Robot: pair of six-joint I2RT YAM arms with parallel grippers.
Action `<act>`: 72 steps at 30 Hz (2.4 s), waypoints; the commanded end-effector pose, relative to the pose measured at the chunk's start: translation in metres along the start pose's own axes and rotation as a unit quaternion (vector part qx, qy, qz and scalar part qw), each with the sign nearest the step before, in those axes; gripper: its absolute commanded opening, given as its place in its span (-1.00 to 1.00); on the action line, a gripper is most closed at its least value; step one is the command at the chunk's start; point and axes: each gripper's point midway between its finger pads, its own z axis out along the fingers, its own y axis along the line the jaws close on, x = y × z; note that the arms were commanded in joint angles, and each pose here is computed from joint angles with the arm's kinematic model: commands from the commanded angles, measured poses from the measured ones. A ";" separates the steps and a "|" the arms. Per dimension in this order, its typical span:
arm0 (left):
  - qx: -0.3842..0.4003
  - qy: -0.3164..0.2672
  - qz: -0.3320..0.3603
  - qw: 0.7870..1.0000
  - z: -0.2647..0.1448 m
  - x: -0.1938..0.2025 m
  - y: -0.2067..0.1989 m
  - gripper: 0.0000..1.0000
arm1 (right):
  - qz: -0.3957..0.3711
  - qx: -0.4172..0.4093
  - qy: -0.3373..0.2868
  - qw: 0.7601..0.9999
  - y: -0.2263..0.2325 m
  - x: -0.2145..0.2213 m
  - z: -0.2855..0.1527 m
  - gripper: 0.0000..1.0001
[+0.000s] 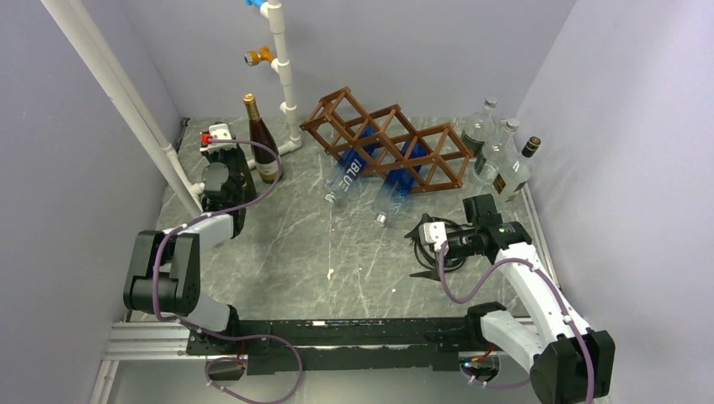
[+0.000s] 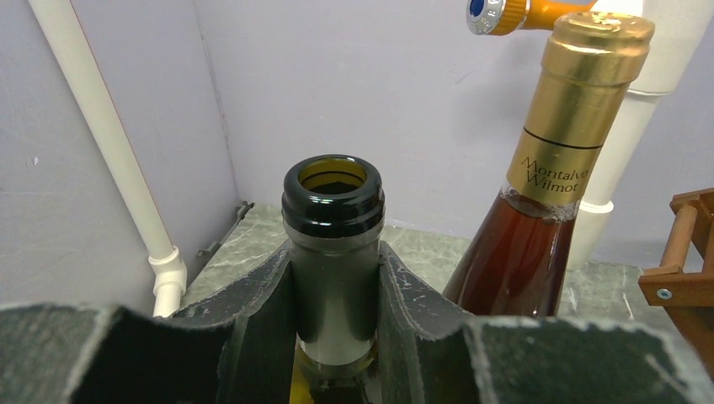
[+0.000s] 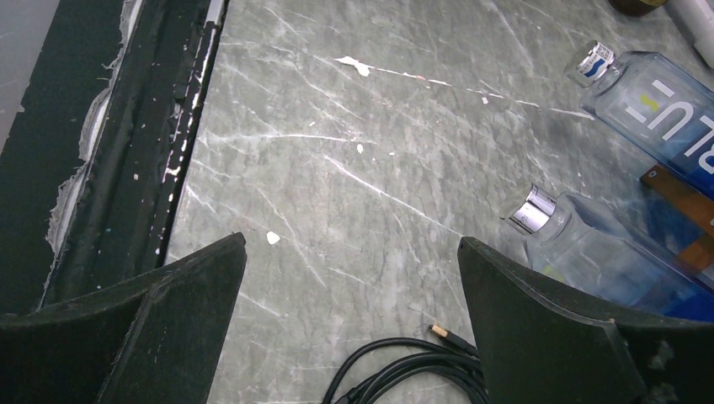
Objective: Take the wine bottle off the wine rack
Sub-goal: Place the wine bottle at the center of the board, then pick up the wine bottle from the wine rack.
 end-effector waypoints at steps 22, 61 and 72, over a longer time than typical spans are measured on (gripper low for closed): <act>0.017 -0.074 -0.084 0.994 0.000 -0.083 -0.003 0.98 | -0.036 0.009 -0.015 0.999 -0.007 -0.015 -0.004 0.99; 0.158 0.199 -0.221 0.942 -0.126 -0.099 -0.039 0.99 | -0.033 0.022 -0.021 0.999 -0.010 -0.017 -0.010 0.99; 0.258 0.216 -0.221 0.915 -0.161 -0.100 -0.064 0.99 | -0.032 0.027 -0.023 0.999 -0.011 -0.017 -0.012 0.99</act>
